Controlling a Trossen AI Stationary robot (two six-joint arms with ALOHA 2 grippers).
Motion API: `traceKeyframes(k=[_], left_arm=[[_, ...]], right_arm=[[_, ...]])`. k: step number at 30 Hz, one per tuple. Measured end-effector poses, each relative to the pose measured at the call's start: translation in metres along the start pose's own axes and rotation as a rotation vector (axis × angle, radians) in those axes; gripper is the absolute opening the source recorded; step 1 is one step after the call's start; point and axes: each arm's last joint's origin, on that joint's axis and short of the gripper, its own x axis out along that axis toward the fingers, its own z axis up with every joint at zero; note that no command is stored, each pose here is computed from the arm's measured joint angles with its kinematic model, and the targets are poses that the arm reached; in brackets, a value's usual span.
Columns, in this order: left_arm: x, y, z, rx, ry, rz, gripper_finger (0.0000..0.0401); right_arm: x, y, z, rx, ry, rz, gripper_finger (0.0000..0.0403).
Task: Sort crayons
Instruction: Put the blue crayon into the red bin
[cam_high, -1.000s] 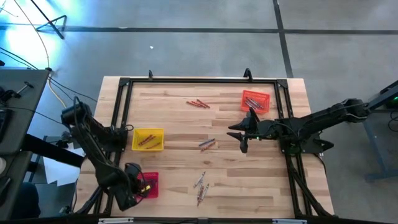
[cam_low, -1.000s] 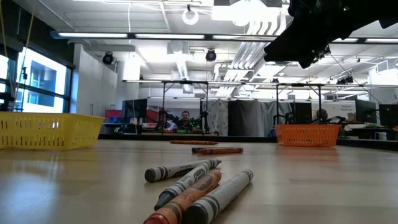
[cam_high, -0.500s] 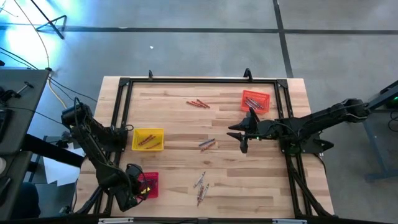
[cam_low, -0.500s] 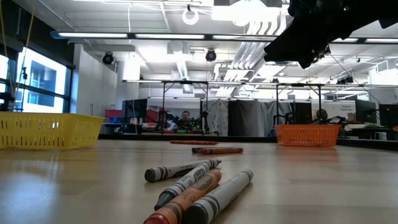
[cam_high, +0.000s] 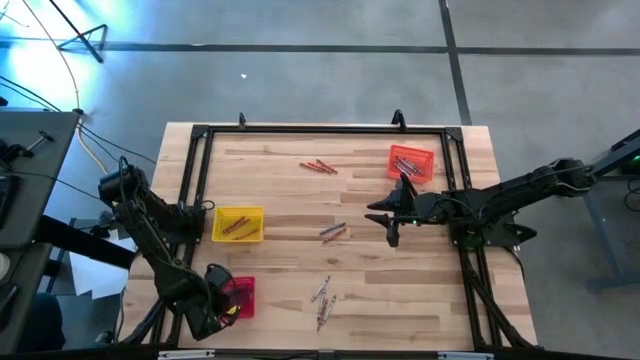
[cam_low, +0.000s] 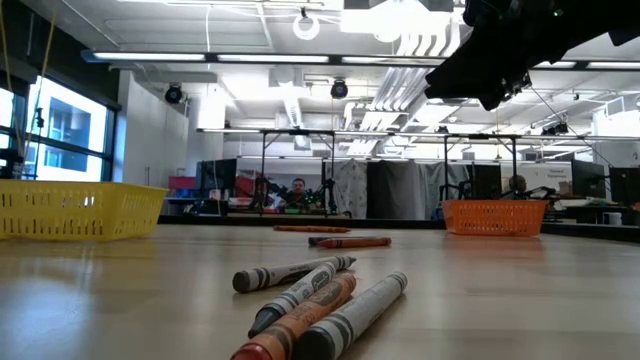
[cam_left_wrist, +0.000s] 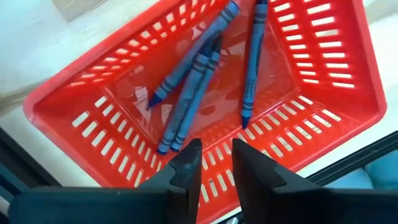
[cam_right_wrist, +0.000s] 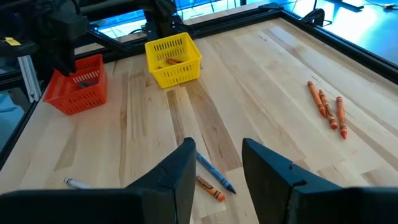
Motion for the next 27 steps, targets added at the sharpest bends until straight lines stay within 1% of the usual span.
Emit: traceKeyframes(k=[4, 7, 10, 13, 16, 19, 21, 23, 25, 27], left_arm=[[0.000, -0.001, 0.002, 0.016, 0.000, -0.003, 0.0083], [-0.001, -0.005, 0.008, 0.067, -0.001, -0.016, 0.0082], [-0.004, -0.014, 0.016, 0.151, -0.006, -0.040, 0.0080], [-0.013, -0.029, 0.026, 0.240, -0.009, -0.082, 0.0079], [-0.025, -0.045, 0.040, 0.347, -0.045, -0.138, 0.0079], [-0.035, -0.059, 0.060, 0.467, -0.141, -0.173, 0.0079], [-0.041, -0.067, 0.076, 0.556, -0.246, -0.177, 0.0079], [-0.045, -0.073, 0.095, 0.628, -0.370, -0.148, 0.0079], [-0.047, -0.077, 0.116, 0.667, -0.505, -0.101, 0.0078], [-0.049, -0.080, 0.138, 0.654, -0.618, -0.063, 0.0078]], right_arm=[[0.000, 0.000, 0.000, -0.001, 0.000, 0.000, 0.0125], [0.000, 0.000, 0.000, -0.001, 0.000, 0.001, 0.0125], [0.000, 0.000, 0.000, 0.013, 0.000, 0.001, 0.0125], [0.000, 0.000, 0.000, 0.024, 0.000, 0.001, 0.0125], [0.000, 0.000, 0.000, 0.024, 0.000, 0.001, 0.0125], [0.000, 0.000, 0.000, 0.019, 0.000, 0.001, 0.0125], [0.000, 0.000, 0.000, 0.019, 0.000, 0.001, 0.0125], [0.000, 0.000, 0.000, 0.018, -0.001, 0.001, 0.0125], [0.000, 0.000, 0.000, 0.018, 0.000, 0.001, 0.0125], [0.000, 0.000, 0.000, 0.019, 0.000, 0.001, 0.0125]])
